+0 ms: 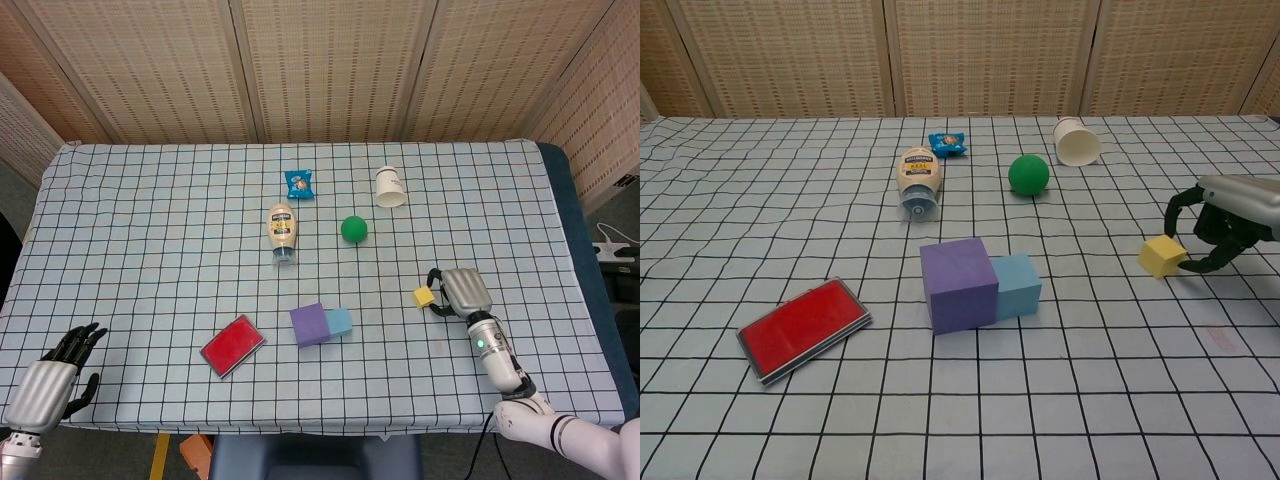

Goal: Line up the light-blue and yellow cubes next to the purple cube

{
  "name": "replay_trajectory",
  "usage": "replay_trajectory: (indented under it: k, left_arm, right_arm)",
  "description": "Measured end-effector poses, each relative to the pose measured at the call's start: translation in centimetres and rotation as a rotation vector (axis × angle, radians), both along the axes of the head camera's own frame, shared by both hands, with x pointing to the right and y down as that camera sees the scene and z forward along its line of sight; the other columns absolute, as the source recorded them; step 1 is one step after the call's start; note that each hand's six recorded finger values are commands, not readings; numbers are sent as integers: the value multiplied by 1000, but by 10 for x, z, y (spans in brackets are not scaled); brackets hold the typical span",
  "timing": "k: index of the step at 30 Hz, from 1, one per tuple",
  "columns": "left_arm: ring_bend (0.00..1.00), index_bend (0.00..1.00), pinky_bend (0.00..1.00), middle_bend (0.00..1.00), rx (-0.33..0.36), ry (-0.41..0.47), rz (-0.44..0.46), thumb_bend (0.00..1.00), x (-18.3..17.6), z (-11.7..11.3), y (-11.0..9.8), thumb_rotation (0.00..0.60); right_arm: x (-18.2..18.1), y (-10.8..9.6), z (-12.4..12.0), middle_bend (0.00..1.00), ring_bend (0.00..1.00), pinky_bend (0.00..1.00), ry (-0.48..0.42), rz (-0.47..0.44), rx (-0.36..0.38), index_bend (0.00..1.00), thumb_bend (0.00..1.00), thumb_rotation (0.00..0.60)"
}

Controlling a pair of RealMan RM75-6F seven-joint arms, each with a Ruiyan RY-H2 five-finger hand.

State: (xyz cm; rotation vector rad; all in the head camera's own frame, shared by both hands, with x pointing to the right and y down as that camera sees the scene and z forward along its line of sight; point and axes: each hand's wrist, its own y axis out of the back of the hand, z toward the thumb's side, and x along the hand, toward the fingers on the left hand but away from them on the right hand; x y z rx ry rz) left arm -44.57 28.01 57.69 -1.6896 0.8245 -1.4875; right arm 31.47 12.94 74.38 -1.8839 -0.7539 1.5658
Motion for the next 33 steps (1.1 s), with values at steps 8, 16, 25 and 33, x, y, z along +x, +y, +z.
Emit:
replay_trajectory:
  k: [8, 16, 25, 33]
  left_arm:
    - [87, 121, 400, 72, -1, 0, 1, 517, 0, 0, 0, 600]
    - [87, 121, 401, 72, -5, 0, 1, 517, 0, 0, 0, 600]
    - [87, 121, 401, 73, -4, 1, -1, 518, 0, 0, 0, 600]
    - [86, 122, 401, 72, -7, -1, 3, 517, 0, 1, 1, 600]
  right_arm:
    - [-1, 1, 1, 921, 818, 904, -3, -1, -2, 359, 131, 600]
    - [-3, 3, 5, 923, 822, 904, -28, 10, -24, 401, 131, 600]
    - [-4, 4, 5, 930, 830, 912, -64, 24, -34, 539, 130, 600]
    - [-5, 2, 2, 932, 834, 916, -90, 36, -5, 617, 130, 600]
